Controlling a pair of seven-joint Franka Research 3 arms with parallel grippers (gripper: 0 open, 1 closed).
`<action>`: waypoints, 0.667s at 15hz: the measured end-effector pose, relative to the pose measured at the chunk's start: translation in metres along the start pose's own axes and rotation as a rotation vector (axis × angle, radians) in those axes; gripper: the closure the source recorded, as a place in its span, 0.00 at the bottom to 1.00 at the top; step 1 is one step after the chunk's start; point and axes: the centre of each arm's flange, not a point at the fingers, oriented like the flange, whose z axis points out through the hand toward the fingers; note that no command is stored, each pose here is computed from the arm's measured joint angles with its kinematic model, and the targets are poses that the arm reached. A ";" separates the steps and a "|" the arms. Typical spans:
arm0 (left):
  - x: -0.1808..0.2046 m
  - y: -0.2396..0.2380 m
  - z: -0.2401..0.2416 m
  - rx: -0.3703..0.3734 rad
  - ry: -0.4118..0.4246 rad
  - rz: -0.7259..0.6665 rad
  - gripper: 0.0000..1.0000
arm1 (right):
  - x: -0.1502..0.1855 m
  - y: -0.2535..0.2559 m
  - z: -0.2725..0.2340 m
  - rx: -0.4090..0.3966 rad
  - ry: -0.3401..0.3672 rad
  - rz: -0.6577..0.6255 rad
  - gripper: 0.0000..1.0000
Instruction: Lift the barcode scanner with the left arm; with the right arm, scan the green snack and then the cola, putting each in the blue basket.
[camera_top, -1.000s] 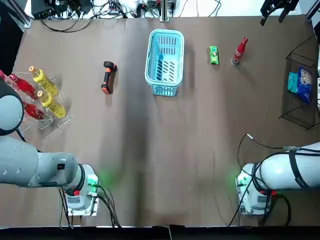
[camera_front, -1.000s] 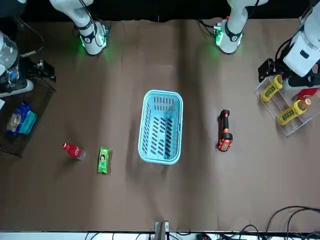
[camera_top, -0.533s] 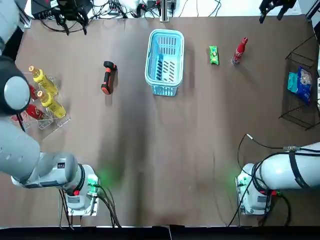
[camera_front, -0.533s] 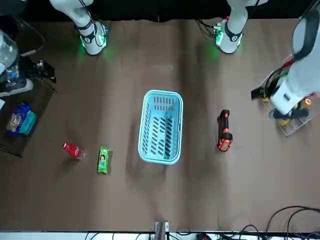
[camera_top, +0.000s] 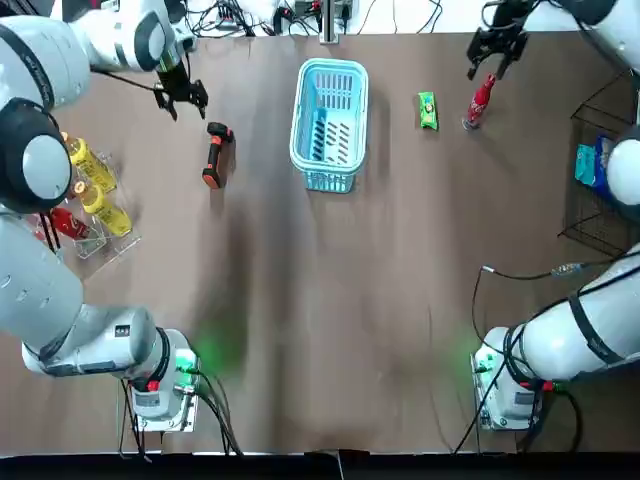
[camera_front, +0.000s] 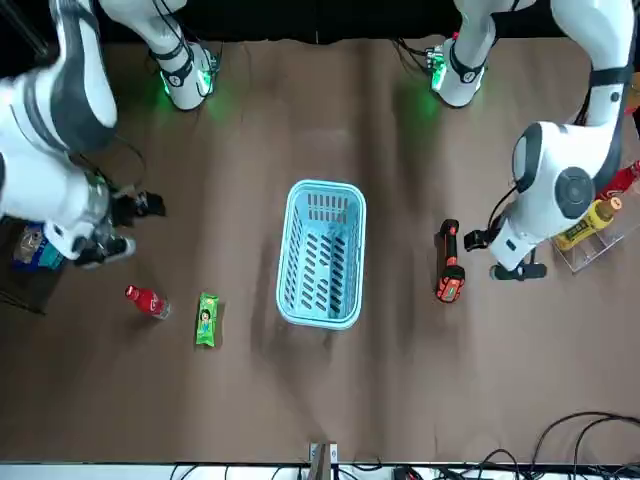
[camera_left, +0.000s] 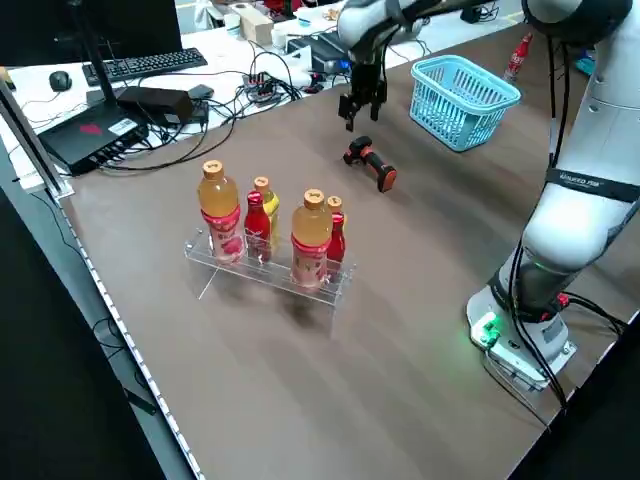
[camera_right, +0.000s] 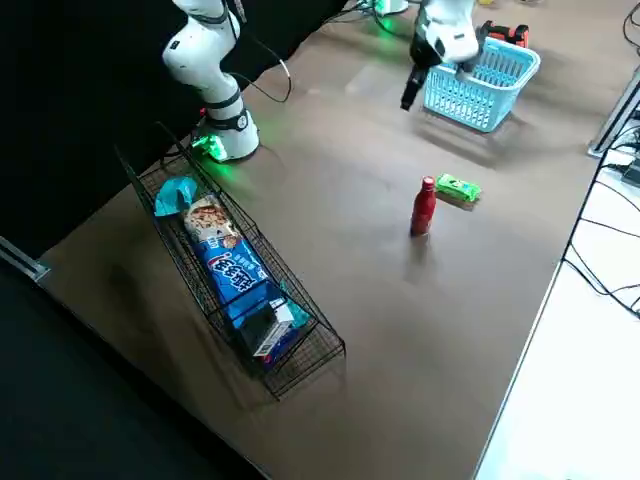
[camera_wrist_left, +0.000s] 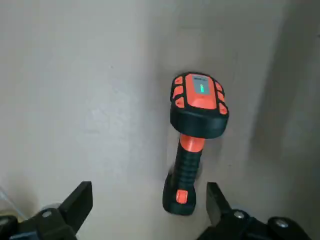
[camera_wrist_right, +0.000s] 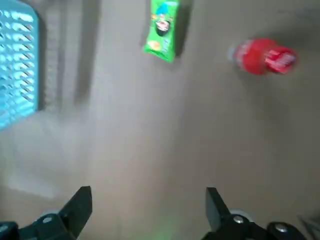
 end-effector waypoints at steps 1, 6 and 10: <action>-0.002 0.000 0.012 -0.001 -0.002 -0.001 0.00 | 0.011 -0.001 0.016 0.029 -0.009 0.007 0.00; -0.004 0.010 0.051 -0.016 0.032 0.008 0.00 | 0.071 -0.006 0.110 0.013 -0.045 0.062 0.03; -0.006 0.019 0.089 -0.030 0.051 0.009 0.00 | 0.121 0.021 0.188 -0.009 0.040 0.160 0.17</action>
